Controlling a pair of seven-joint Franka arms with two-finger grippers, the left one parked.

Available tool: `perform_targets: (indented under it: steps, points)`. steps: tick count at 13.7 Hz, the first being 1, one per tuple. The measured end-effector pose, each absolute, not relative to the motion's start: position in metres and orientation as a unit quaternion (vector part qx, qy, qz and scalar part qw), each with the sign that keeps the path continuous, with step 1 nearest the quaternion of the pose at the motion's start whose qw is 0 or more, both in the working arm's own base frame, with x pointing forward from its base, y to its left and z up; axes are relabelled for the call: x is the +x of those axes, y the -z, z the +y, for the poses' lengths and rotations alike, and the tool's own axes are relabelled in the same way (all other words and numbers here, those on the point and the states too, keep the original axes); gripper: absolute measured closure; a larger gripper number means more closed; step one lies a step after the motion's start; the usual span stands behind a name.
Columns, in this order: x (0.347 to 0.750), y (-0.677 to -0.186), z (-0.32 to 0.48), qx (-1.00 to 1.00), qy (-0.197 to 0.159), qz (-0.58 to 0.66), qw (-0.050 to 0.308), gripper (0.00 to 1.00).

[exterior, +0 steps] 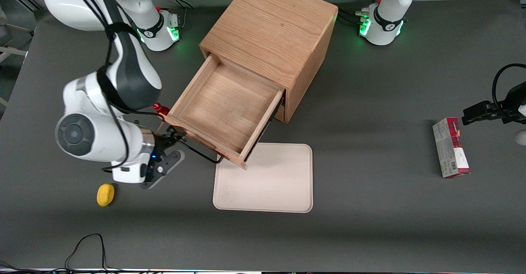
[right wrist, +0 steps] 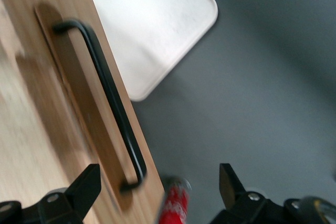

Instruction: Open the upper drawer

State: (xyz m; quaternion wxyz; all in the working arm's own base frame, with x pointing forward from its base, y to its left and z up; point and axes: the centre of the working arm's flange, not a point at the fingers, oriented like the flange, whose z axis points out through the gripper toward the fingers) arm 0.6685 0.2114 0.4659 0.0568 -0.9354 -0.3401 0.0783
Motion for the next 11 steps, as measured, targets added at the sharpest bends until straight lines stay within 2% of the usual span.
perform_targets:
  steps: [4,7,11]
  points:
    - [0.647,-0.508,0.137,-0.952,-0.056,-0.3,0.03,0.0]
    - [0.613,-0.507,0.084,-0.972,-0.044,-0.229,0.023,0.0]
    - [0.585,-0.516,0.066,-0.991,-0.047,-0.12,0.022,0.0]
